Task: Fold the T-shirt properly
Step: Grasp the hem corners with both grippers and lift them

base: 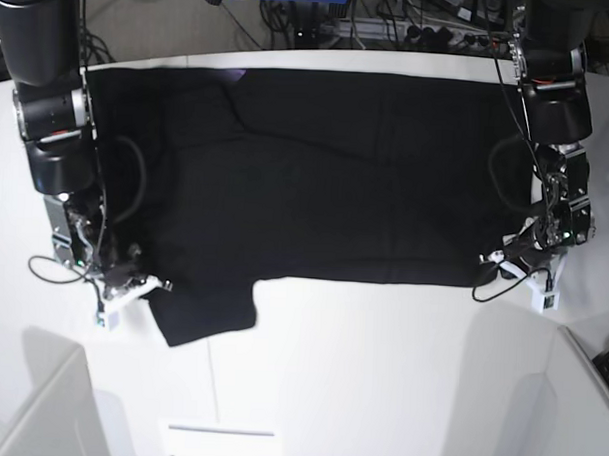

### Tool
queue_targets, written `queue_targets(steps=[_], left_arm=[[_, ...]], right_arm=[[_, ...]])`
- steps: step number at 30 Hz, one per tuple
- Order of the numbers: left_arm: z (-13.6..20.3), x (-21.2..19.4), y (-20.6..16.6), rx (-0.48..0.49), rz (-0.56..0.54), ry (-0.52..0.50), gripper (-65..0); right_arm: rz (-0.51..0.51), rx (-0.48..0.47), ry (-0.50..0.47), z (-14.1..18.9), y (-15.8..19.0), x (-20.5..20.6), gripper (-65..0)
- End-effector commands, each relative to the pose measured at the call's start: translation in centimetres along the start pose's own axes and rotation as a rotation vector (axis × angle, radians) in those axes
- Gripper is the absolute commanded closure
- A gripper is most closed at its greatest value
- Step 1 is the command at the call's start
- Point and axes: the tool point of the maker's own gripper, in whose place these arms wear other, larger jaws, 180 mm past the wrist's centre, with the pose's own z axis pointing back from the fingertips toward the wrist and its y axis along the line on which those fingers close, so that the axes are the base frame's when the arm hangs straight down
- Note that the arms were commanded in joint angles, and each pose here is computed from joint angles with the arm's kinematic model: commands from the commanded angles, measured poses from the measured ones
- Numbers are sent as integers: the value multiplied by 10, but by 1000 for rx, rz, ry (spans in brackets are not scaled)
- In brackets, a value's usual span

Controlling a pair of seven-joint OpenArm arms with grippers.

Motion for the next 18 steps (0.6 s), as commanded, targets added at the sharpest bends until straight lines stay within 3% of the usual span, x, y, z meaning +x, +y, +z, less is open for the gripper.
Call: queue_targets(steps=[1, 5, 11, 18], left_arm=[[7, 27, 0, -5, -17, -68, 0], [14, 35, -2, -7, -30, -102, 0], [33, 42, 26, 38, 52, -135, 0], [49, 44, 19, 36, -1, -139, 0]], right_arm=[[18, -3, 3, 4, 0, 10, 0], [47, 31, -5, 7, 14, 14, 0], [80, 52, -23, 16, 18, 19, 0], [-1, 86, -70, 34, 17, 28, 0]])
